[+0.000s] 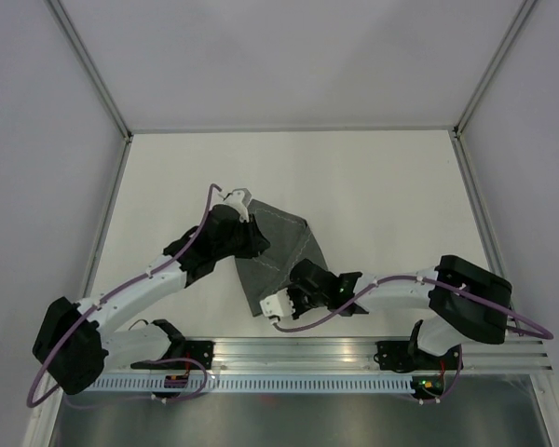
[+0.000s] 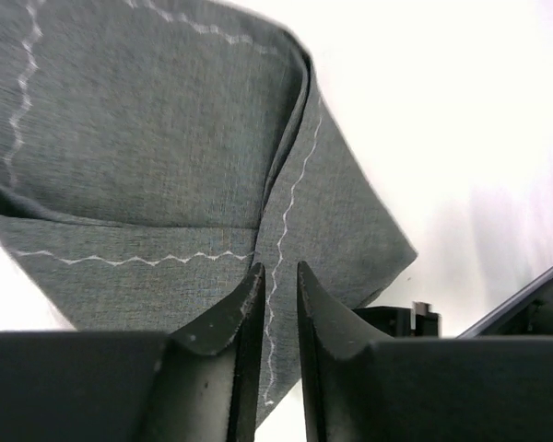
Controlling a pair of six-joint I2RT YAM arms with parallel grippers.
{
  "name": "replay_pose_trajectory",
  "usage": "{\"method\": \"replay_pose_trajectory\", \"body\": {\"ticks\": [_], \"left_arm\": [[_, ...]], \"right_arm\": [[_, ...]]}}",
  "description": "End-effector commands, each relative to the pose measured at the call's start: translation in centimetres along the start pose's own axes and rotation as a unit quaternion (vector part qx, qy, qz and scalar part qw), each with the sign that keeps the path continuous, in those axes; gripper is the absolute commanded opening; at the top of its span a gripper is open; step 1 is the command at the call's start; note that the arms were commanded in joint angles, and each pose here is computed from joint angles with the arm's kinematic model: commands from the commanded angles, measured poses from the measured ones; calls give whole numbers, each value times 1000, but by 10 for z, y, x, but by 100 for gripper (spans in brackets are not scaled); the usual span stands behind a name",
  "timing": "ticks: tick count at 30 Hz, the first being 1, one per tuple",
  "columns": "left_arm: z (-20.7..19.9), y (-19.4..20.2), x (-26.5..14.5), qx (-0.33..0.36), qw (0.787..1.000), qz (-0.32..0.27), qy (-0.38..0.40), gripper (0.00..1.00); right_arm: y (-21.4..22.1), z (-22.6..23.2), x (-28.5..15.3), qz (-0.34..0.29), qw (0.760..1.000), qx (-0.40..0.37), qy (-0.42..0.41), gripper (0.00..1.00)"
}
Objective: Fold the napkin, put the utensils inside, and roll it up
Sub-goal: Roll the napkin with the utensil
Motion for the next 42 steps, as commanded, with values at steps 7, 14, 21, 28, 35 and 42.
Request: {"method": "replay_pose_trajectory", "body": {"ticks": [7,14,21,28,35,42], "left_arm": [[19,-48,-63,-12,987,-150,-58,8],[18,-72,-93,16,974,-220,-59,2],[-9,-85,-117,107,958,-264,-47,2],[-18,-94,-147,153,931,-326,-61,26],[-42,-100,-156,237,919,-314,-14,36],[-60,-74,-112,347,907,-237,-30,39]], "right_arm": [[9,12,-8,28,972,127,-196,1],[14,-12,-2,32,930,211,-300,1],[15,-21,-4,38,882,270,-384,0],[19,-30,0,43,857,300,-417,0],[28,-23,9,60,838,321,-436,0],[31,-34,16,53,819,352,-451,0]]}}
Point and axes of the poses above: each gripper's point midway between its finger pads, its own x axis out along the fingers, its own z axis along the line the jaws close on, y = z × x, the point moved 1 cm from there along -x, back along the fingers, and after that the axes turned 10 degrees about x, right-handed, at the moved point
